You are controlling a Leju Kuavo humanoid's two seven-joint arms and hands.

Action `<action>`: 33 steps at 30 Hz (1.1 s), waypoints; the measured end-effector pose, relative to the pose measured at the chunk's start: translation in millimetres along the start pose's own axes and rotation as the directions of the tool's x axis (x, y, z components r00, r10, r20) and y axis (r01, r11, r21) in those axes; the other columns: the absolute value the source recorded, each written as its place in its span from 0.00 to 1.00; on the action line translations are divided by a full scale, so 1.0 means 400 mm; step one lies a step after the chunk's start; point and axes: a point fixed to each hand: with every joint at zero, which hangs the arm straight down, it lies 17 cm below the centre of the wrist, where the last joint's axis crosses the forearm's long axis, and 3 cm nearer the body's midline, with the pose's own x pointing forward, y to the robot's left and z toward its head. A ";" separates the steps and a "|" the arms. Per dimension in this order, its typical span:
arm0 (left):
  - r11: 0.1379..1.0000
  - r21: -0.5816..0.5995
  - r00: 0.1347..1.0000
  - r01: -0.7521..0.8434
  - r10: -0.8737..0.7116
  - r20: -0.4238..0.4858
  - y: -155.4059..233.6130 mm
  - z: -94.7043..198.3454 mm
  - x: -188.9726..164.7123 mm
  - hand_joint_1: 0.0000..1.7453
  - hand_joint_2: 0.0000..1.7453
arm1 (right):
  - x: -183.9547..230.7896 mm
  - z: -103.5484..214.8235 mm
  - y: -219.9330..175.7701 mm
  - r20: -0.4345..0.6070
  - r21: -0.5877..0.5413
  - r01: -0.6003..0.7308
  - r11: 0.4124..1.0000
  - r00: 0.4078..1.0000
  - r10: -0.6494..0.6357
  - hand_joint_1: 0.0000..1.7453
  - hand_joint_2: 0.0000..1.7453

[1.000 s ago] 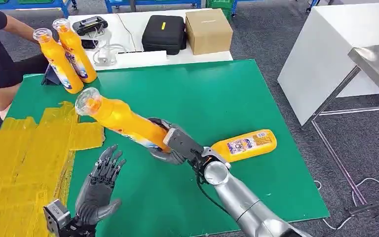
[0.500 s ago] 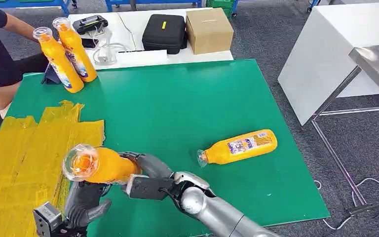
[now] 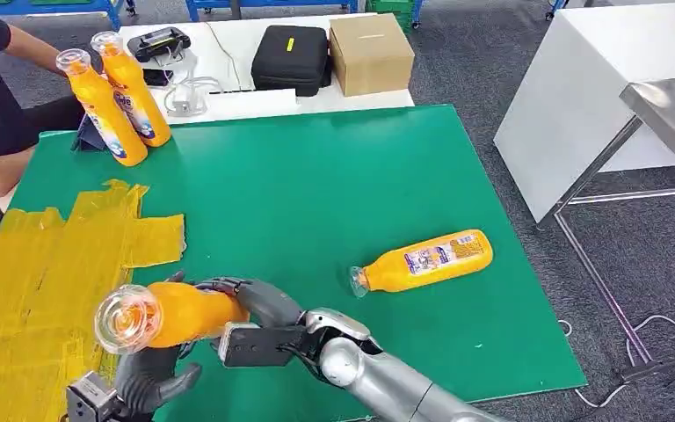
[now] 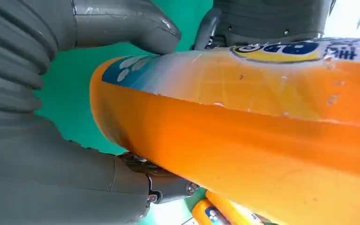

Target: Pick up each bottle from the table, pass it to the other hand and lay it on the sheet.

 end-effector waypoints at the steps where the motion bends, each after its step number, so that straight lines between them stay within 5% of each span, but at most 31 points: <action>1: 1.000 0.003 1.000 0.013 -0.013 0.000 0.001 -0.001 -0.001 0.00 1.00 | 0.000 0.000 0.000 0.000 0.000 0.000 1.000 1.000 0.000 1.00 1.00; 7: 0.996 0.009 0.996 0.084 -0.084 0.004 0.004 -0.002 -0.004 0.00 1.00 | 0.000 0.000 0.000 0.001 0.000 -0.004 1.000 1.000 0.004 1.00 1.00; 14: 0.912 0.157 0.921 0.378 -0.388 0.035 0.057 -0.047 0.037 0.00 1.00 | -0.005 0.009 0.046 -0.006 0.022 0.006 1.000 1.000 -0.006 1.00 1.00; 15: 0.888 0.180 0.899 0.424 -0.436 0.033 0.061 -0.047 0.043 0.09 1.00 | -0.008 0.009 0.044 -0.009 0.022 0.001 1.000 1.000 -0.001 1.00 1.00; 16: 0.869 0.211 0.885 0.447 -0.464 0.034 0.061 -0.052 0.054 0.93 1.00 | -0.010 0.009 0.045 -0.011 0.022 -0.001 1.000 1.000 0.001 1.00 1.00; 17: 0.846 0.247 0.868 0.473 -0.495 0.035 0.070 -0.055 0.067 1.00 1.00 | -0.011 0.010 0.045 -0.012 0.021 -0.002 1.000 1.000 0.002 1.00 1.00; 22: 0.814 0.384 0.873 0.435 -0.486 0.042 0.109 -0.062 0.120 1.00 1.00 | -0.012 0.011 0.088 -0.016 0.049 -0.012 0.999 1.000 0.012 1.00 1.00; 33: 0.859 0.381 0.920 0.342 -0.389 0.053 0.107 -0.061 0.116 1.00 1.00 | -0.028 0.012 0.123 -0.035 0.066 -0.008 0.998 0.999 0.011 1.00 1.00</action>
